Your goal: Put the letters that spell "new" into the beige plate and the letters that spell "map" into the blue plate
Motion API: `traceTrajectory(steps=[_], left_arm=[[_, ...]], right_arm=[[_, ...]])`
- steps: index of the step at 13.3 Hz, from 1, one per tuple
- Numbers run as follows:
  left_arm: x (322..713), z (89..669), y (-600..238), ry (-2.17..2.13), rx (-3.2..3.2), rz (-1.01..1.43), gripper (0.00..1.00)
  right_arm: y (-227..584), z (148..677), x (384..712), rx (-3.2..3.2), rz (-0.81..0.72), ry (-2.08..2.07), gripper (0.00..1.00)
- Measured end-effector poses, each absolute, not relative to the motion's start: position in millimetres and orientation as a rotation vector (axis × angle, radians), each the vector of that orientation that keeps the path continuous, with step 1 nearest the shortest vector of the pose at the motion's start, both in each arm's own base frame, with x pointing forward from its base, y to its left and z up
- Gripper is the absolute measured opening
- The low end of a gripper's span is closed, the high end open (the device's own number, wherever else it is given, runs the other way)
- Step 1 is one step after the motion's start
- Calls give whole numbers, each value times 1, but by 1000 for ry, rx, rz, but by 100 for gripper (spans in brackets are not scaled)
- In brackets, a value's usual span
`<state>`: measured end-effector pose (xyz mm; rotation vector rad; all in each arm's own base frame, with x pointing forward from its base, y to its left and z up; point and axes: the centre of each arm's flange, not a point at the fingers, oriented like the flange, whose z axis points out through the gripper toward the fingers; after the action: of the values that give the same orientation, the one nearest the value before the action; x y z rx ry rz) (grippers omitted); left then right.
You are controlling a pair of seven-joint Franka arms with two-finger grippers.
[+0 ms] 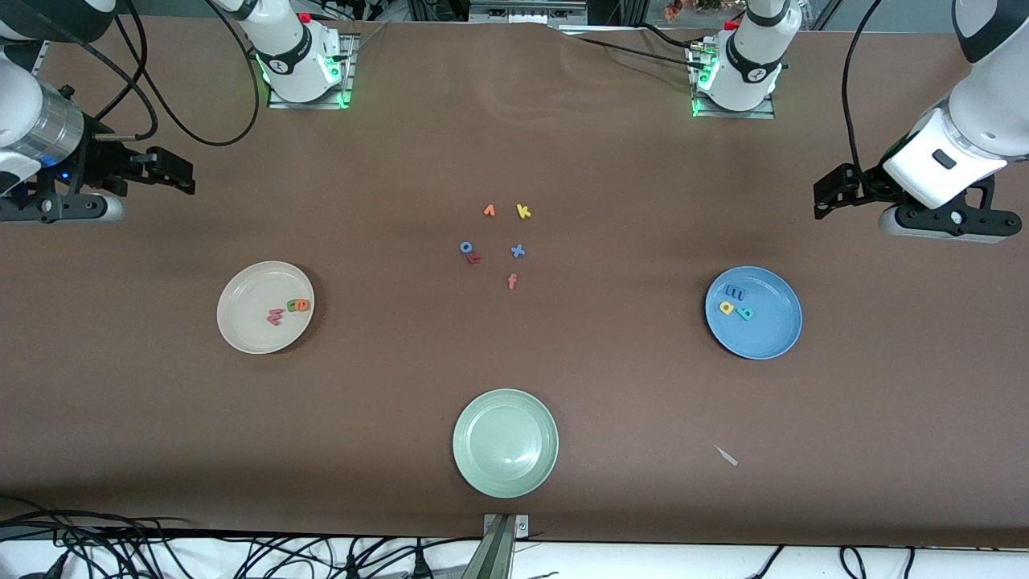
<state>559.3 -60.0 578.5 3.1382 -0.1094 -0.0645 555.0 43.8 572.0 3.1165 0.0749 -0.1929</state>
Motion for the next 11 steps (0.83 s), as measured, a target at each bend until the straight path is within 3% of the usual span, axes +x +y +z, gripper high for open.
traceTrajectory(steps=[11], left_arm=[[557,581,-58,-111,3137,-58,100]], right_arm=[[45,584,569,3123,-98,76,100]])
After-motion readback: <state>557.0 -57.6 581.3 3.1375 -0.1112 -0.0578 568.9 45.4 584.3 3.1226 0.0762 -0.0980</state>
